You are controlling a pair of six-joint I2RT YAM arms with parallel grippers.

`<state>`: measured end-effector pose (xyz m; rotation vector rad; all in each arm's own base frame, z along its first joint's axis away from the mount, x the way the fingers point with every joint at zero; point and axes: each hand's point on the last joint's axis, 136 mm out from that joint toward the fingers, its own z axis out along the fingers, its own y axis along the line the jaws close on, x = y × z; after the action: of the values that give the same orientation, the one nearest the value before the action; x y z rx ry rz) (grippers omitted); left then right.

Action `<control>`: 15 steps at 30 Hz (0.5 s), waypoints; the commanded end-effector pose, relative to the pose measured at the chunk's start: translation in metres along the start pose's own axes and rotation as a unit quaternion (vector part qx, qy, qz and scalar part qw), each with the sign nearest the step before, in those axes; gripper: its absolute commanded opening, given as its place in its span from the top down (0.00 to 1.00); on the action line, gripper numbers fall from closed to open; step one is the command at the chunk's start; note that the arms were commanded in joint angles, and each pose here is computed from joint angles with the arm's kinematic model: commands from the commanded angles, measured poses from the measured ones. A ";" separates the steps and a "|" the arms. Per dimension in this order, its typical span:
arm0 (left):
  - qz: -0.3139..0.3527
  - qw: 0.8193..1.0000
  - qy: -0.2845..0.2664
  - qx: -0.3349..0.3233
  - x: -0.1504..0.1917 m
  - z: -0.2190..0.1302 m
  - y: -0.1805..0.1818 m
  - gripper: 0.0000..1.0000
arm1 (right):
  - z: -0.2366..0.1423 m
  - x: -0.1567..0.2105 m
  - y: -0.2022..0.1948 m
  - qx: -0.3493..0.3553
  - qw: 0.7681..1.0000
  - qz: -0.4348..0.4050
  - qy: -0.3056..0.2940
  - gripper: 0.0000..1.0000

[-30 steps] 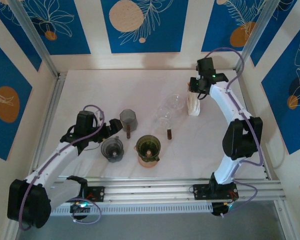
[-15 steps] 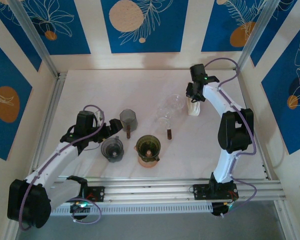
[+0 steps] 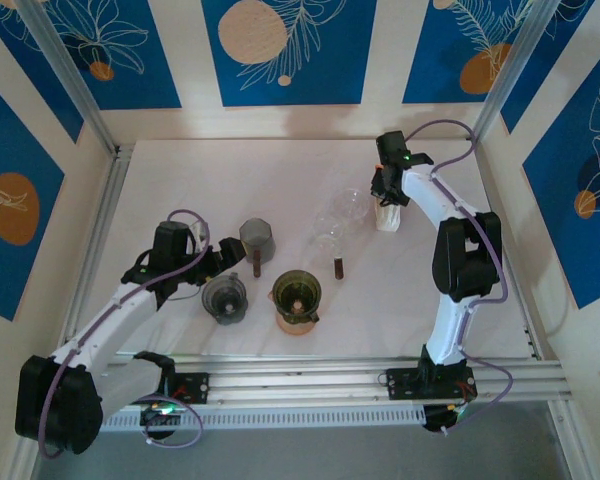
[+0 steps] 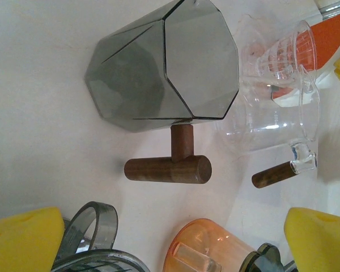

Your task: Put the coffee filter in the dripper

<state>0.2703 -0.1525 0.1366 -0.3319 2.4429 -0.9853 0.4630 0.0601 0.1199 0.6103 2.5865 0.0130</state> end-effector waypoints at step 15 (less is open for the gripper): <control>-0.001 1.000 0.007 0.018 0.001 0.001 -0.010 0.00 | -0.019 -0.021 0.010 -0.004 0.999 0.013 -0.052 0.77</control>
<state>0.2703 -0.1526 0.1365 -0.3410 2.4433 -0.9883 0.4693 0.0638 0.1251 0.6007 2.5455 -0.0047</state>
